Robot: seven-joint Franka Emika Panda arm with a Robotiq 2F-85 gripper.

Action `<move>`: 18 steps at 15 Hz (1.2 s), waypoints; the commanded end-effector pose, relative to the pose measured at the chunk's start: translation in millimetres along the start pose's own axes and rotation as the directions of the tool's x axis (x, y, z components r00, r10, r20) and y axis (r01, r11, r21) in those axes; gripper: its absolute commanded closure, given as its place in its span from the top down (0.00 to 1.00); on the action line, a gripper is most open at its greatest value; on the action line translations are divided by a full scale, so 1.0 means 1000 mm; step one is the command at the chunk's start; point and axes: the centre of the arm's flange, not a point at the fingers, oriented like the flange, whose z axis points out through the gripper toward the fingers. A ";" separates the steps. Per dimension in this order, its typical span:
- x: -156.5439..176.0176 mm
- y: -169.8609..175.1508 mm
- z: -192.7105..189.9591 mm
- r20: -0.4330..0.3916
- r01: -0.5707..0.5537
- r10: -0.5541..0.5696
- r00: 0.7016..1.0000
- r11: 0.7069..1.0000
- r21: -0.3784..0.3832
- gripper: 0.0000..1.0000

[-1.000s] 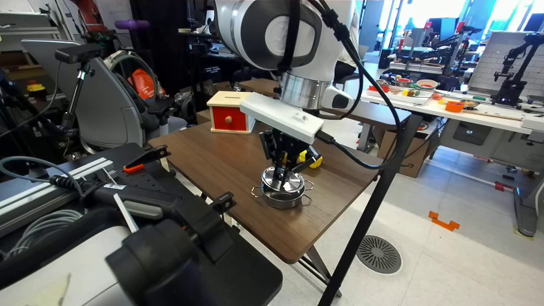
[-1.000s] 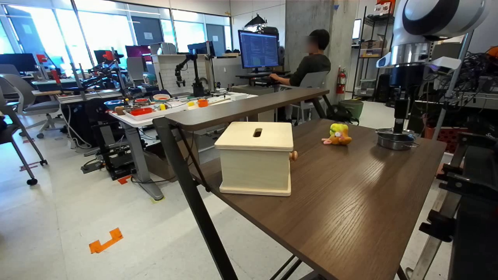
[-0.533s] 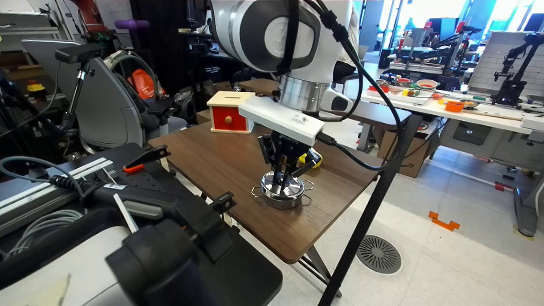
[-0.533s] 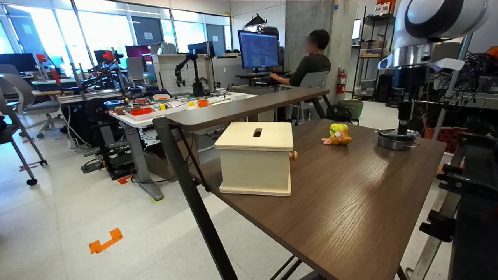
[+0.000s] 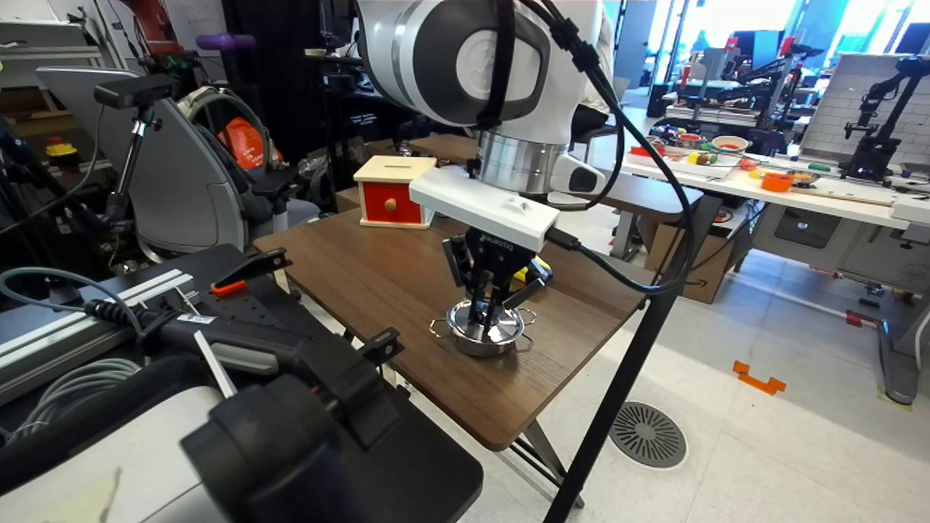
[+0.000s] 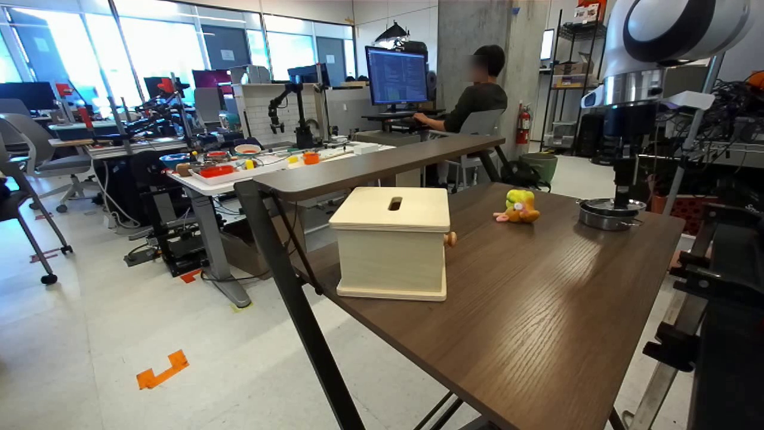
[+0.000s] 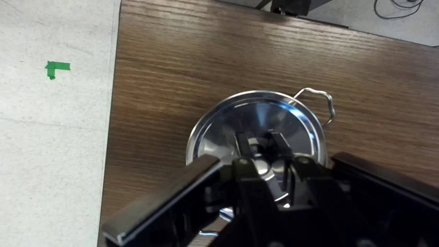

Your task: Put the silver lid on the silver pot

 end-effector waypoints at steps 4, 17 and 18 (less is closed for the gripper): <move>0.006 -0.010 0.002 0.035 0.011 -0.010 0.999 0.999 -0.033 0.05; 0.005 -0.010 0.005 0.039 0.004 -0.001 0.999 0.997 -0.071 0.05; 0.005 -0.011 0.004 0.033 0.003 -0.001 0.999 0.997 -0.077 0.05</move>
